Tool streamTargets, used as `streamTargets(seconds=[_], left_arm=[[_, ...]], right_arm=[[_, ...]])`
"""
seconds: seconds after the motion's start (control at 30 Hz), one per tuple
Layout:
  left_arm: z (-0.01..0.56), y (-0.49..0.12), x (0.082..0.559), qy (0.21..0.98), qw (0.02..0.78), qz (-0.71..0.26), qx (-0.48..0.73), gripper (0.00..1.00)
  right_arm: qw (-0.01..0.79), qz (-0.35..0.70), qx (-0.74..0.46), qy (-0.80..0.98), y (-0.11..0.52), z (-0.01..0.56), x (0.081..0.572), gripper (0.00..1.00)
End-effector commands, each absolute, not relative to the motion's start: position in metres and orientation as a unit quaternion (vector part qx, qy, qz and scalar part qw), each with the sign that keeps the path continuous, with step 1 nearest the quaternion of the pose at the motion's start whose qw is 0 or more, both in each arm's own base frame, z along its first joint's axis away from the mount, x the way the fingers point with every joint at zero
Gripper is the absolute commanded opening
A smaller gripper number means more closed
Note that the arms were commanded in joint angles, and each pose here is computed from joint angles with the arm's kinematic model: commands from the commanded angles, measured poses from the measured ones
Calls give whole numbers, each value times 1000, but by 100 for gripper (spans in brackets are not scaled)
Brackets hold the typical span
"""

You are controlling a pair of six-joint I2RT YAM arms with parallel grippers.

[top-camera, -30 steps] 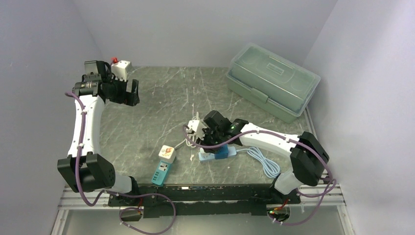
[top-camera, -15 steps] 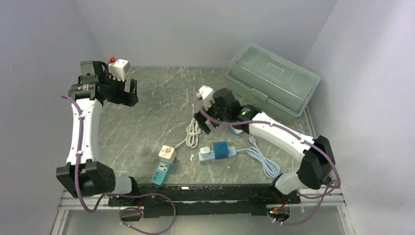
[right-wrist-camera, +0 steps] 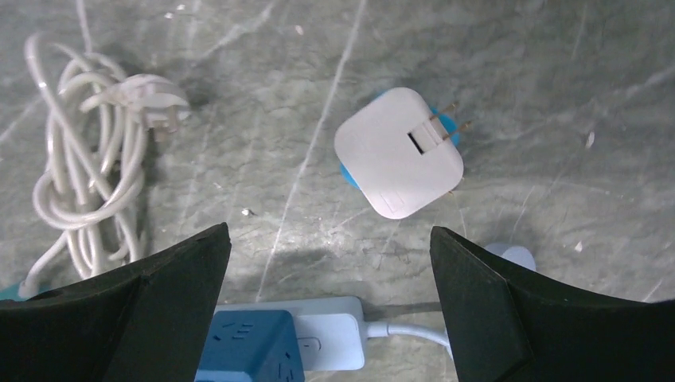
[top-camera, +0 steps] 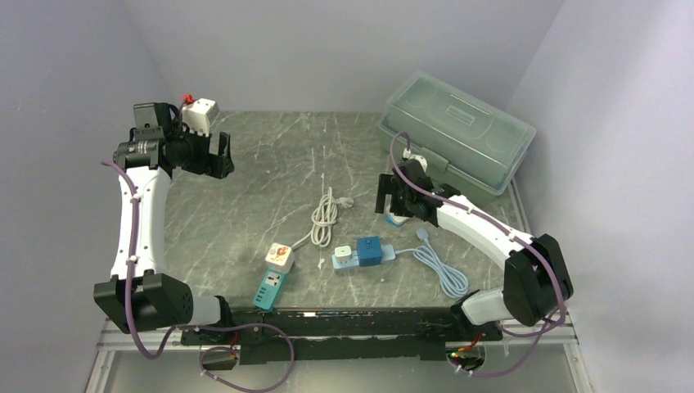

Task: Insert the plug
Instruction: Pick up the plug from the center of the board.

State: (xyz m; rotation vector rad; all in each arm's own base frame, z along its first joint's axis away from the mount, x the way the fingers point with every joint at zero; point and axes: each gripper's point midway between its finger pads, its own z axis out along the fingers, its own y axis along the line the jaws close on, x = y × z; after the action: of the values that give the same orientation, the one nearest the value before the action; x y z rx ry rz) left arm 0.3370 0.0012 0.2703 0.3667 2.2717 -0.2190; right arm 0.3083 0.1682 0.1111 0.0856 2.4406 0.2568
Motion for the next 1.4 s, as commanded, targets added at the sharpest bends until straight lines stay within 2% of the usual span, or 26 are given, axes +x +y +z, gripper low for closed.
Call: streamTargets(seconds=[0.0,0.33,0.6,0.8,1.1,1.23,1.27,1.33,1.37], left_arm=[[278,-5,332,892,413,-102,155,100],[283,-6,329,888,418,-98,162,100],[285,-6,330,887,420,-100,164,100],[282,-6,330,888,418,-101,164,100],[279,-6,330,890,414,-102,160,100],[279,-7,330,890,414,-103,159,100],[280,-7,330,890,414,-104,159,100],[280,-6,330,890,415,-102,158,100],[280,-6,330,890,415,-102,158,100]], right_arm=[[338,98,112,929,167,102,316,100],[314,63,160,934,165,64,326,99],[303,20,171,937,158,41,334,95],[318,12,167,933,154,48,339,86],[333,5,155,930,150,57,342,89],[332,3,153,931,152,55,345,81],[333,3,152,931,152,54,345,77],[332,3,150,931,152,52,346,58],[331,3,149,932,153,51,347,55]])
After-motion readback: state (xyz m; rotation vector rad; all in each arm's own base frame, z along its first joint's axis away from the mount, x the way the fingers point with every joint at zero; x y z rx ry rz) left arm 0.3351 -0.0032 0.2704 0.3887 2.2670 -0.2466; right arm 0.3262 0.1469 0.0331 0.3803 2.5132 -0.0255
